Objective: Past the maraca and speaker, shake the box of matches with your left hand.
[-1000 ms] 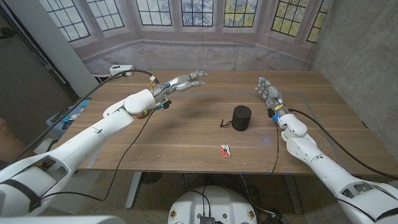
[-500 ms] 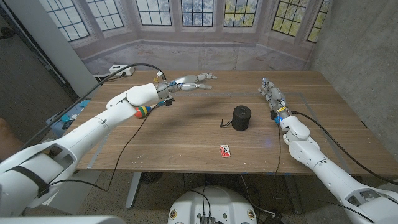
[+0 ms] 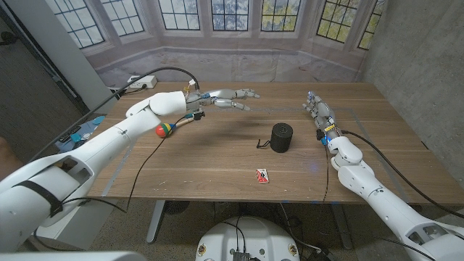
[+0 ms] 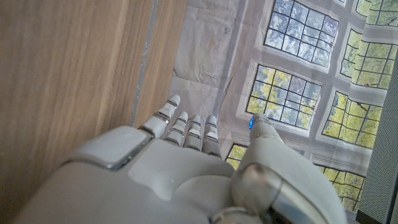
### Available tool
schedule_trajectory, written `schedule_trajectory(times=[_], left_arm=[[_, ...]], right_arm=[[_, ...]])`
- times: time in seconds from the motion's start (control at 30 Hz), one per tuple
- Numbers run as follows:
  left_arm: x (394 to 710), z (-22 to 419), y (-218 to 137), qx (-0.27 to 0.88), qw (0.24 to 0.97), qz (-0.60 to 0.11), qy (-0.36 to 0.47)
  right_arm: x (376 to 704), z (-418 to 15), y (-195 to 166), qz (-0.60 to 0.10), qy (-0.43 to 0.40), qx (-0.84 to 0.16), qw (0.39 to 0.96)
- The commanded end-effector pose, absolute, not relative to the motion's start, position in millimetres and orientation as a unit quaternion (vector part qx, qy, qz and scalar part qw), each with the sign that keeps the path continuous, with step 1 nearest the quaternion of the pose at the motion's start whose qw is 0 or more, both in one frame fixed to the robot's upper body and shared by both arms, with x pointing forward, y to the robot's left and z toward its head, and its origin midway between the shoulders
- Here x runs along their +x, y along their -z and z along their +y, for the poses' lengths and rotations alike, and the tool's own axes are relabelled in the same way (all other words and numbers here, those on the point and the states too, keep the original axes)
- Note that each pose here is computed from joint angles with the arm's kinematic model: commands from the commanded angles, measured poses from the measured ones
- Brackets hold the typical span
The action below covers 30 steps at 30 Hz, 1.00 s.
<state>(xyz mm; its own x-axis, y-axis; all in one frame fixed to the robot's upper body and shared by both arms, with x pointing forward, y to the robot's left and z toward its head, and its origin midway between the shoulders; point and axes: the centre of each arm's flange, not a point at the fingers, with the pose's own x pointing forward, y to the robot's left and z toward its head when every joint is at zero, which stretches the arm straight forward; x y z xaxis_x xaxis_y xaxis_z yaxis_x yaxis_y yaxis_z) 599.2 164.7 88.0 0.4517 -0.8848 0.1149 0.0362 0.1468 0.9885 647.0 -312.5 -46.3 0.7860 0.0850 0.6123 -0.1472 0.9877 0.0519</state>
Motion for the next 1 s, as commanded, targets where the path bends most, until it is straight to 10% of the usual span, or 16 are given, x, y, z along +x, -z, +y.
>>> schedule_trajectory(times=[0.03, 1.0], left_arm=[[592.0, 155.4, -100.5, 0.591, 0.601, -0.391, 0.369], [563.6, 120.3, -120.4, 0.69, 0.451, -0.418, 0.382]], right_arm=[[643.5, -311.2, 47.5, -0.326, -0.056, 0.051, 0.942], [630.1, -315.9, 54.8, -0.331, -0.043, 0.055, 0.941]])
